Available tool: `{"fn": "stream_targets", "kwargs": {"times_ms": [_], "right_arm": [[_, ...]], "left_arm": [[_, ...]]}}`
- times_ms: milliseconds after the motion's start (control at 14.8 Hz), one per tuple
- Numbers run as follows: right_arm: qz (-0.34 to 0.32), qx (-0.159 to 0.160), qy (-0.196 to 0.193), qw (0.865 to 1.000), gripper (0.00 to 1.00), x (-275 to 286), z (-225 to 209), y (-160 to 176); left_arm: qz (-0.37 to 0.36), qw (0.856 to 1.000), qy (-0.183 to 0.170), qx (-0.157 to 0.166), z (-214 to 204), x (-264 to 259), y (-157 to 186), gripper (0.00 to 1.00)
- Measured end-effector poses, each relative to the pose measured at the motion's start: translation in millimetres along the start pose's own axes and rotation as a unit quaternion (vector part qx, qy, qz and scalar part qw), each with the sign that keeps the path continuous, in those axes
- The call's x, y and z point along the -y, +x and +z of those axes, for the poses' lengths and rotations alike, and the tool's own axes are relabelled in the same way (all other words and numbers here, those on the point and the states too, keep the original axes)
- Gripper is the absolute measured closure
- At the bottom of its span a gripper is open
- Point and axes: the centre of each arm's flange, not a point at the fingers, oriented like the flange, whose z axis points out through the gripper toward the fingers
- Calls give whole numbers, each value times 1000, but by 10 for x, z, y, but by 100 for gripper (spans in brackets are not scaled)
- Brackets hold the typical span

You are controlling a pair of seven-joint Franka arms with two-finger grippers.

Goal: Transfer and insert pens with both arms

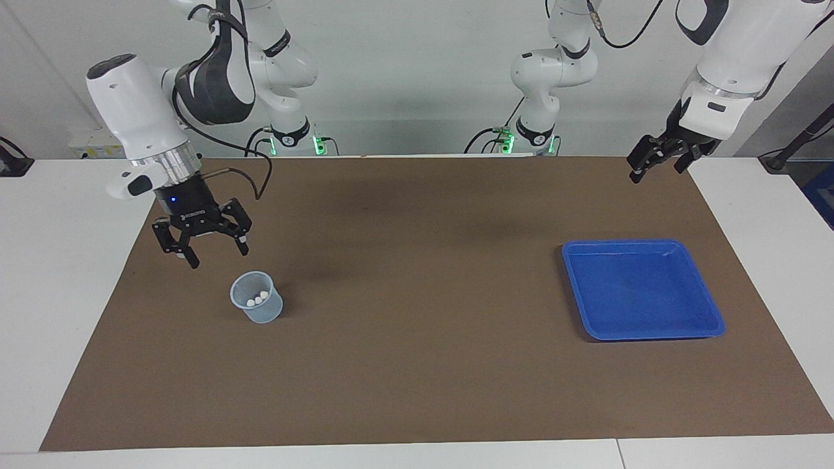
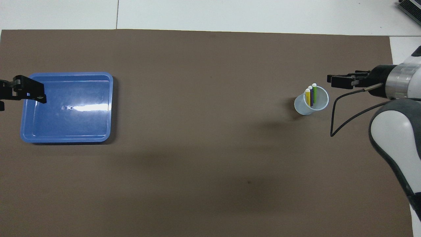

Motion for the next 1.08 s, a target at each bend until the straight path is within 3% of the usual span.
{"fn": "stream_targets", "kwargs": {"times_ms": [337,539,809,1078], "right_arm": [[-3,108,-84,991,0,162,-366,-8],[23,161,-107,981,0,253,-850,27],[39,201,-125,971,0,295,-1387,16],[46,201,-125,970,0,231,-1255,-11]], "left_arm": [[0,1000,0,-1,-3,-1,3,0],[0,1000,0,-2,-3,-1,4,0],[0,1000,0,-2,-4,0,5,0],[0,1000,0,-2,-4,1,5,0]]}}
